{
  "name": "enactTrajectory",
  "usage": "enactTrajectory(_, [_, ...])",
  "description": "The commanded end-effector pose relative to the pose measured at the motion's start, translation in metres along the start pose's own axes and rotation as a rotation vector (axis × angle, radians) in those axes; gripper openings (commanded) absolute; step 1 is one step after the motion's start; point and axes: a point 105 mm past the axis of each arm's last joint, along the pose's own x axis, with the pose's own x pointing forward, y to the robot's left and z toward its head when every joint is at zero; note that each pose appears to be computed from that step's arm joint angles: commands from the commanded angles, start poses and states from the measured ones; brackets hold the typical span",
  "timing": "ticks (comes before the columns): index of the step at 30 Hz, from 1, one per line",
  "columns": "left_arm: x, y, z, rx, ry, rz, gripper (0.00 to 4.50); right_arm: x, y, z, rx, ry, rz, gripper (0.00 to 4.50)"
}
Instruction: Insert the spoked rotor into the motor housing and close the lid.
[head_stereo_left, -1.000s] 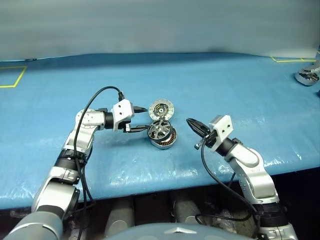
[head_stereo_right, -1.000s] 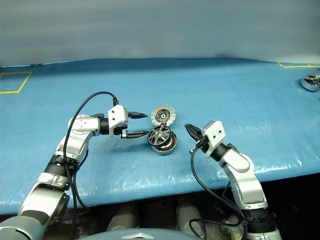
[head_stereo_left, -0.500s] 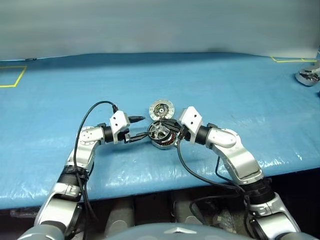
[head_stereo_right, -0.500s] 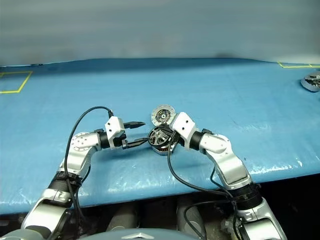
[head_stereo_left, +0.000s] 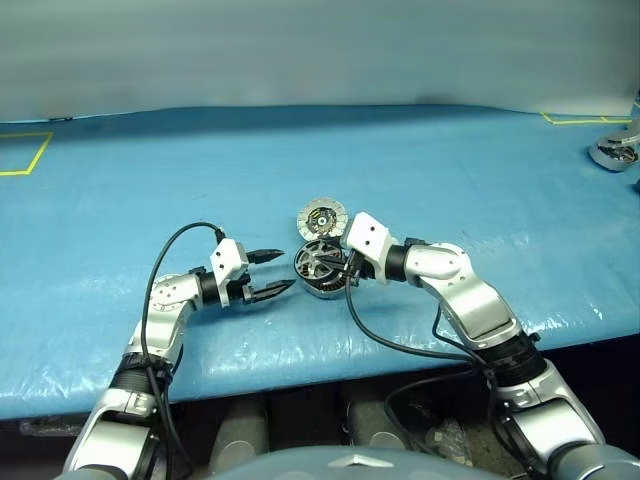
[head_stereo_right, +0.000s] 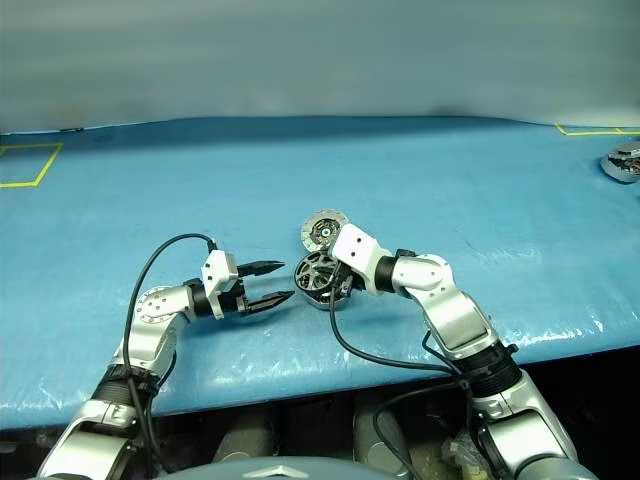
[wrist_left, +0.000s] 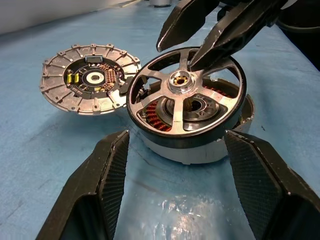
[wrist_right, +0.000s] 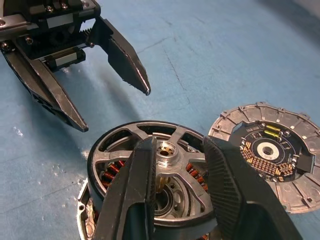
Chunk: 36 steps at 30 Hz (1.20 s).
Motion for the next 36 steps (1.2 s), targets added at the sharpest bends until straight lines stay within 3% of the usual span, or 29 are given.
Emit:
enactTrajectory(1, [0.002, 0.0, 0.013, 0.048, -0.05, 0.007, 3.21, 0.003, -0.005, 0.008, -0.03, -0.012, -0.012, 1.58])
enactTrajectory(13, [0.002, -0.001, 0.013, 0.049, -0.051, 0.019, 3.21, 0.009, 0.0, 0.003, 0.034, -0.002, 0.023, 1.58])
enactTrajectory(25, [0.004, -0.003, 0.01, 0.048, -0.048, 0.022, 3.21, -0.005, -0.009, 0.011, 0.169, -0.12, -0.066, 1.58])
enactTrajectory(36, [0.008, -0.005, 0.012, 0.051, -0.069, 0.026, 3.21, -0.012, 0.005, -0.011, 0.25, -0.088, -0.09, 1.58])
